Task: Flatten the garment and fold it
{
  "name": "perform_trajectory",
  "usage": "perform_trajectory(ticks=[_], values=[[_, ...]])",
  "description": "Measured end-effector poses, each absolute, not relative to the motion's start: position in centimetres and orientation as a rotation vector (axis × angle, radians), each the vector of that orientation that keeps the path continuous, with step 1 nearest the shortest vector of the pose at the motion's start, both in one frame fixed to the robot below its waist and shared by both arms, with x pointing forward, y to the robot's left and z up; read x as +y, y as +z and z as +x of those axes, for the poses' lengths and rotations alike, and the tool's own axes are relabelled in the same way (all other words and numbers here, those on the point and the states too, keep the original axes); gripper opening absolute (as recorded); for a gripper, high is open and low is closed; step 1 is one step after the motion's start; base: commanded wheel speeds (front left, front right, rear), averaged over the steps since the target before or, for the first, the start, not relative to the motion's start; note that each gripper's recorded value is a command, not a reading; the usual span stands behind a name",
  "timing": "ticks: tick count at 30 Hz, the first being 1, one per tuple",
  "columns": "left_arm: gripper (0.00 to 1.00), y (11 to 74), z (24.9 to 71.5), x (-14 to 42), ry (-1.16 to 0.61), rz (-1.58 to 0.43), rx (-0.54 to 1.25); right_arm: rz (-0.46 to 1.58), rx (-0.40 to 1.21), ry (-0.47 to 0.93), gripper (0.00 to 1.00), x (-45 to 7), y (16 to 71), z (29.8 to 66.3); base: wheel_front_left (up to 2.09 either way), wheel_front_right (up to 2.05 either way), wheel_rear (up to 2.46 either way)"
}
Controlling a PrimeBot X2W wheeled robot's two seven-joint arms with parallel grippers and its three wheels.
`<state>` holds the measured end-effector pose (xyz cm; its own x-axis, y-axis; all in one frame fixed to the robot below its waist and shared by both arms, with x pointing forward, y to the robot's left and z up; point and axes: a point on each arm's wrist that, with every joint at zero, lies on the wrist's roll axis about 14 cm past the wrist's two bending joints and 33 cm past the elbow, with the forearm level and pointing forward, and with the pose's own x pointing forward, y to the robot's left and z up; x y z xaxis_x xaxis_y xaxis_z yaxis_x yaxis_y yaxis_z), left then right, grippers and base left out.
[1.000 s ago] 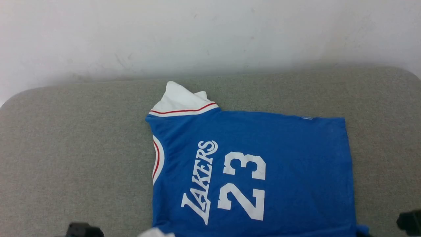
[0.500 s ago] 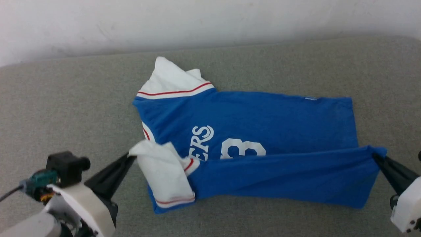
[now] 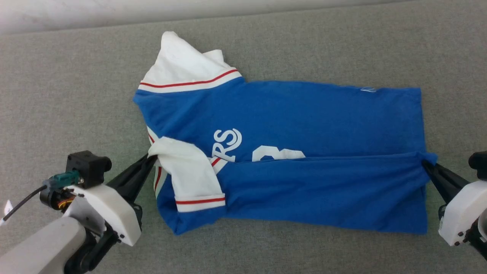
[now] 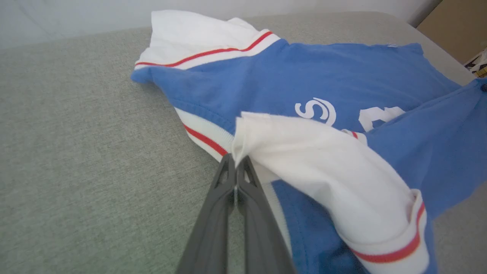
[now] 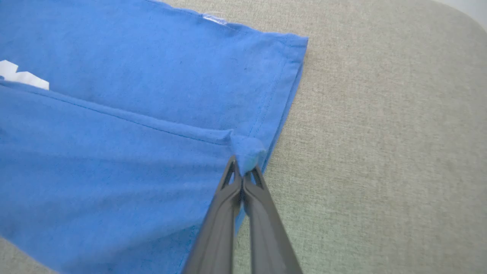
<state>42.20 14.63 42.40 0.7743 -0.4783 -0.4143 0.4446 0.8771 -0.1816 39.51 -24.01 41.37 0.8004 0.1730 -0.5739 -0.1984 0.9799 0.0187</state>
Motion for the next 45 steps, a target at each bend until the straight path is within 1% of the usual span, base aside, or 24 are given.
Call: perform_trajectory(ticks=[6,7,8,9,10,16,21,24,27,31,34,40,45], values=[[0.0,40.3,42.5,14.7,-0.474,-0.085,0.514,-0.033,0.657,0.198,0.0,-23.9,39.5,39.4,0.0,0.0,0.0],[0.19,40.2,42.6,14.8,-0.468,-0.084,0.513,-0.033,0.656,0.198,0.0,-23.9,39.5,39.6,0.0,0.0,0.0],[0.51,40.1,42.8,14.9,-0.461,-0.083,0.513,-0.032,0.655,0.198,0.12,-23.9,39.5,39.7,0.0,0.0,0.0],[1.0,40.1,43.0,15.0,-0.454,-0.083,0.51,-0.031,0.653,0.198,0.34,-23.9,39.5,39.8,0.0,0.0,0.0],[1.0,40.1,43.1,15.0,-0.448,-0.085,0.507,-0.029,0.647,0.2,1.0,-23.8,39.5,39.9,0.0,0.0,0.0],[1.0,42.4,44.3,15.6,-0.394,-0.121,0.403,-0.016,0.555,0.2,1.0,-23.4,41.6,40.5,0.0,0.0,0.0],[1.0,45.1,43.1,16.3,-0.332,-0.144,0.306,0.005,0.382,0.163,1.0,-23.7,45.8,40.5,0.0,0.0,0.0],[1.0,47.3,42.2,17.2,-0.262,-0.132,0.232,0.013,0.256,0.102,1.0,-24.5,48.5,39.6,0.0,0.0,0.0],[1.0,50.3,41.2,18.1,-0.171,-0.128,0.12,-0.003,0.175,0.056,1.0,-24.6,50.0,38.0,0.0,0.0,0.0],[1.0,52.1,38.1,19.1,-0.06,-0.129,0.033,0.005,0.088,-0.002,1.0,-24.1,51.3,35.9,0.0,0.0,0.0],[1.0,52.1,35.5,20.2,0.011,-0.077,0.012,0.002,0.044,-0.024,1.0,-23.2,51.9,34.7,0.0,0.0,0.0],[1.0,50.6,31.2,20.9,0.119,-0.109,0.038,0.0,0.026,-0.024,1.0,-21.8,51.7,32.8,0.0,0.0,0.0],[1.0,50.2,30.0,21.2,0.137,-0.122,0.036,0.008,0.016,-0.023,1.0,-21.6,51.8,32.2,0.0,0.0,0.0]])
